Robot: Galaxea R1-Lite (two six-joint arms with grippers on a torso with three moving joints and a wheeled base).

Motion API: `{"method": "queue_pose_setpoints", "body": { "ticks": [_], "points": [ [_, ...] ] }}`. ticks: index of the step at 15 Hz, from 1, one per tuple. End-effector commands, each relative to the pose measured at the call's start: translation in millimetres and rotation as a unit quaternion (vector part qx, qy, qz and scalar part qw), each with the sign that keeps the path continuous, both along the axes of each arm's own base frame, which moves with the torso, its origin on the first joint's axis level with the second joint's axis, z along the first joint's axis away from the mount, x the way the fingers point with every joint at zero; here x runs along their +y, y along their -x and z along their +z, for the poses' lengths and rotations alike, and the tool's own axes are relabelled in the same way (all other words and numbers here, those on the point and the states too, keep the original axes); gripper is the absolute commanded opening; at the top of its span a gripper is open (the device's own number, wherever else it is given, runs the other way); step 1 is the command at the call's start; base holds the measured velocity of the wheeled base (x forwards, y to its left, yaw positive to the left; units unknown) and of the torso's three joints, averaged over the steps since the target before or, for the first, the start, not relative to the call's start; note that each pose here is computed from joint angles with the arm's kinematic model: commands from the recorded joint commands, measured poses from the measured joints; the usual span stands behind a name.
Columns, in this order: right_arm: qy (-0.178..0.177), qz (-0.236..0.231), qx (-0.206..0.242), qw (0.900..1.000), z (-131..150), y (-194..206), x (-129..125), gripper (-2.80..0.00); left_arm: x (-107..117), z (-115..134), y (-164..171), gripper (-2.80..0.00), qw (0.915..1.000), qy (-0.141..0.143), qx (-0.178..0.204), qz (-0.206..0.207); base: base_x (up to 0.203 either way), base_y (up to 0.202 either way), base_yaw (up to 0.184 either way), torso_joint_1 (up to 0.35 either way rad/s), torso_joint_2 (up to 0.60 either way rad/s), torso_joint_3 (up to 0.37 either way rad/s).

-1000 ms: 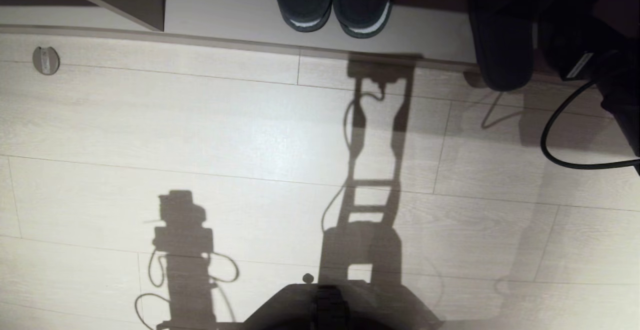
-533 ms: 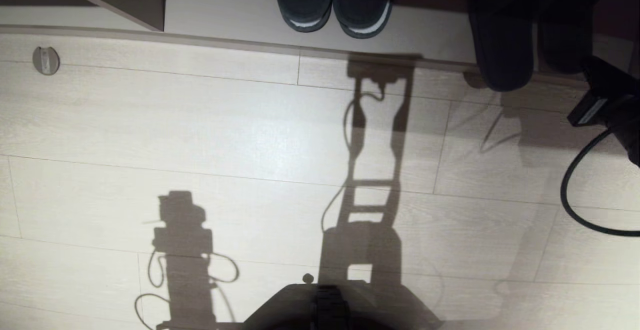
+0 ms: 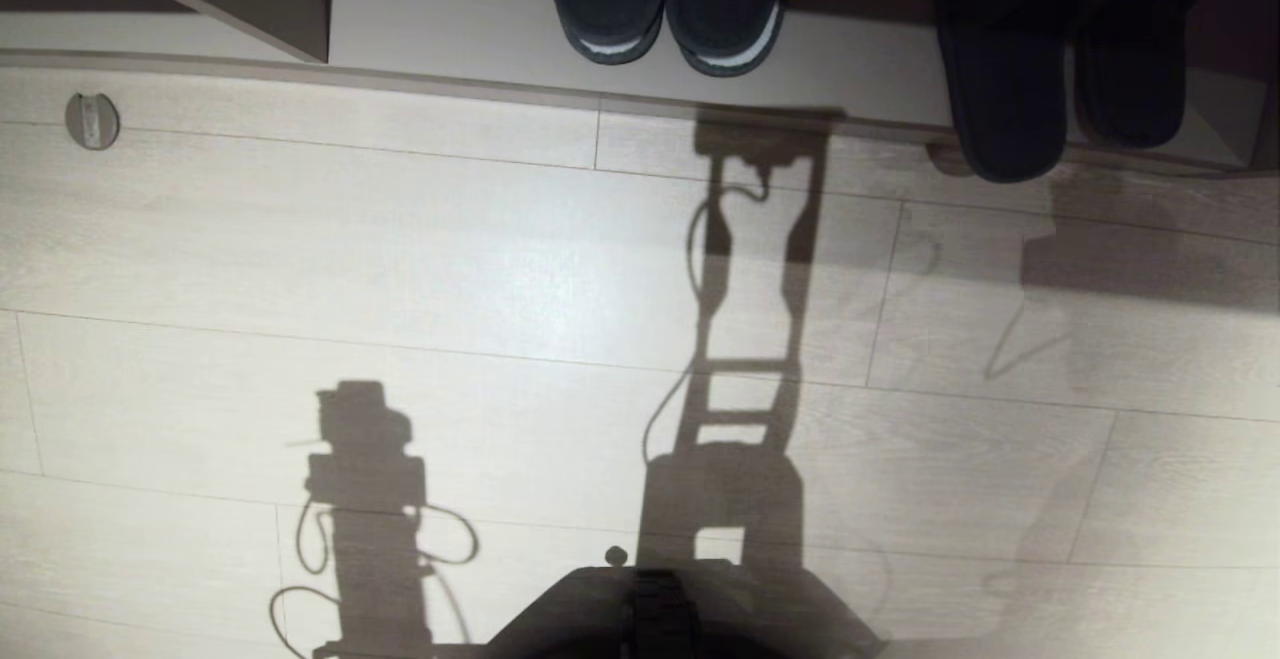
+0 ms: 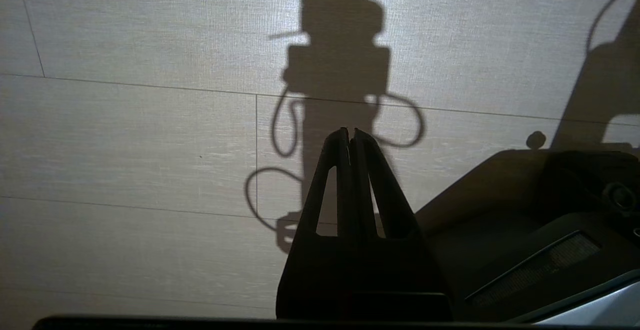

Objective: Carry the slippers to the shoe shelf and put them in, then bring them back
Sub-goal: Pick up the slippers in the shoe cabinet

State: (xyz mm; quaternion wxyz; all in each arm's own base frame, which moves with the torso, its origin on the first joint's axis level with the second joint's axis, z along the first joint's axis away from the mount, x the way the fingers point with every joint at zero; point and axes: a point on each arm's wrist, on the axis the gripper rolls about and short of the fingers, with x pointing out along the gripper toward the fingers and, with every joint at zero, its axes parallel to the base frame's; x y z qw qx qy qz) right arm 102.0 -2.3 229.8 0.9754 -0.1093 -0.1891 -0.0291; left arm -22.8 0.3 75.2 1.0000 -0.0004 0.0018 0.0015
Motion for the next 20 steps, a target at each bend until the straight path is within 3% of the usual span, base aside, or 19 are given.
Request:
{"method": "queue_pose_setpoints", "body": {
  "ticks": [1, 3, 6, 10, 13, 20],
  "points": [
    [0.003, 0.003, -0.040, 0.999, -2.0, 45.3, 1.3, -2.80, 0.0, -0.4, -0.1, -2.80, 1.0000, 0.000, 0.000, 0.000, 0.000, 0.000, 0.000, 0.000, 0.00, 0.000],
    [0.012, 0.026, -0.027, 0.999, -16.7, 78.4, 3.2, -2.80, 0.0, -0.4, -0.1, -2.80, 1.0000, 0.000, 0.000, 0.000, 0.000, 0.000, 0.000, 0.000, 0.00, 0.000],
    [0.016, 0.067, 0.027, 0.997, -57.5, 120.8, 5.5, -2.80, 0.0, -0.4, -0.1, -2.80, 1.0000, 0.000, 0.000, 0.000, 0.000, 0.000, 0.000, 0.000, 0.00, 0.000],
    [0.000, 0.097, 0.127, 0.987, -124.7, 126.4, 6.4, -2.80, 0.0, -0.4, -0.1, -2.80, 1.0000, 0.000, 0.000, 0.000, 0.000, 0.000, 0.000, 0.000, 0.00, 0.000],
    [-0.032, 0.099, 0.147, 0.984, -137.2, 129.1, 6.2, -2.80, 0.0, -0.4, -0.1, -2.80, 1.0000, 0.000, 0.000, 0.000, 0.000, 0.000, 0.000, 0.000, 0.00, 0.000],
    [-0.042, 0.056, 0.164, 0.984, -143.2, 127.4, 4.3, -2.80, 0.0, -0.4, -0.1, -2.80, 1.0000, 0.000, 0.000, 0.000, 0.000, 0.000, 0.000, 0.000, 0.00, 0.000]
  ]
}}
